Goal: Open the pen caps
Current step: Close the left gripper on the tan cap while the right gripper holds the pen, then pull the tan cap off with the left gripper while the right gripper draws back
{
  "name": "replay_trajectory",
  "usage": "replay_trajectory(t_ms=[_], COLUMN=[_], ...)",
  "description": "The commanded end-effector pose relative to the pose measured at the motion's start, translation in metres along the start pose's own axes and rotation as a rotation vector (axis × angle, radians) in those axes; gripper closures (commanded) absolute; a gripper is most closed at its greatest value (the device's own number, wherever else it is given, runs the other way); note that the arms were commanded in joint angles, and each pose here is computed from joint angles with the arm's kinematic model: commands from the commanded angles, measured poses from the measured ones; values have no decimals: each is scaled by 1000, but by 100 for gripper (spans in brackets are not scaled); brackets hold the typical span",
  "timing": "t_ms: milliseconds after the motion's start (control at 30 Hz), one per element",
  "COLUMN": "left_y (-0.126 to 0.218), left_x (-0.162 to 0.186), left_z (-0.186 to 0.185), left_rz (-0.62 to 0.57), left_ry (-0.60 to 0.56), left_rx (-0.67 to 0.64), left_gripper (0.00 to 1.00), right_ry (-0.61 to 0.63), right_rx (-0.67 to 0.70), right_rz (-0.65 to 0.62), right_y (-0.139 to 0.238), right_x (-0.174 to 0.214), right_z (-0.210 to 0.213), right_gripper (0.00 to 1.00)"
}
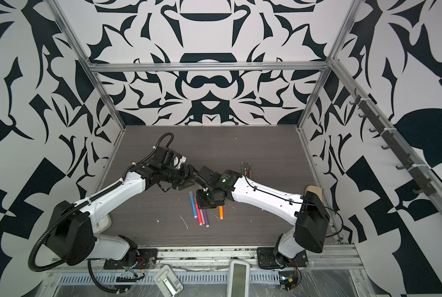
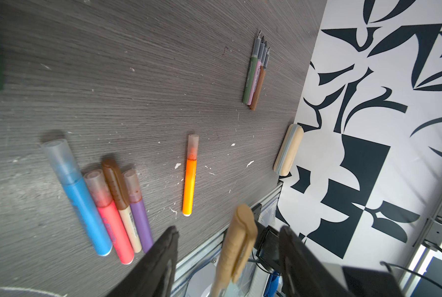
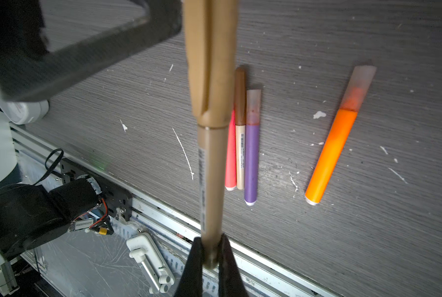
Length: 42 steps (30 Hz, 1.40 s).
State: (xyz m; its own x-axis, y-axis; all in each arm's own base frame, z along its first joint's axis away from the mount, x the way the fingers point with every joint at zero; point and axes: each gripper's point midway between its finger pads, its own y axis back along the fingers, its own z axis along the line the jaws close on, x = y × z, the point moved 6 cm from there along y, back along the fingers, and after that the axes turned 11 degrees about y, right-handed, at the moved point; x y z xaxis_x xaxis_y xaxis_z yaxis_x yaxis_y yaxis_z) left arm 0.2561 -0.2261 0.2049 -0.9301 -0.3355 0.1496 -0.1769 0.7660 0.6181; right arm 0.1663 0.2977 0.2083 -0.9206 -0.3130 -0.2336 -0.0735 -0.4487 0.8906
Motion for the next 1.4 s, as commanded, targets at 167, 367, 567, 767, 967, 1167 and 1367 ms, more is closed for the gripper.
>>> replay_trajectory(t_ms=[167, 367, 567, 767, 967, 1167, 1367], left_y=[-2, -1, -1, -1, 1, 2, 2], left_x=[2, 4, 6, 9, 11, 12, 12], left_z=[-7, -8, -7, -7, -9, -9, -9], left_rz=[41, 54, 58, 68, 74, 72, 76], left_ry=[-12, -18, -18, -23, -35, -33, -32], left_rx=[41, 54, 58, 63, 80, 83, 86], left_gripper=[49, 64, 63, 67, 95, 100, 100], right_ry=[19, 20, 22, 31, 31, 14, -27], right_rx=[-37, -35, -41, -40, -33, -54, -83], right_rz=[-47, -53, -62, -64, -70, -110, -109], right_y=[15, 16, 19, 21, 23, 24, 11], right_x=[-13, -15, -19, -21, -21, -23, -28], right_z=[9, 9, 12, 14, 12, 12, 10], right_gripper=[100, 100, 100, 100, 100, 79, 77])
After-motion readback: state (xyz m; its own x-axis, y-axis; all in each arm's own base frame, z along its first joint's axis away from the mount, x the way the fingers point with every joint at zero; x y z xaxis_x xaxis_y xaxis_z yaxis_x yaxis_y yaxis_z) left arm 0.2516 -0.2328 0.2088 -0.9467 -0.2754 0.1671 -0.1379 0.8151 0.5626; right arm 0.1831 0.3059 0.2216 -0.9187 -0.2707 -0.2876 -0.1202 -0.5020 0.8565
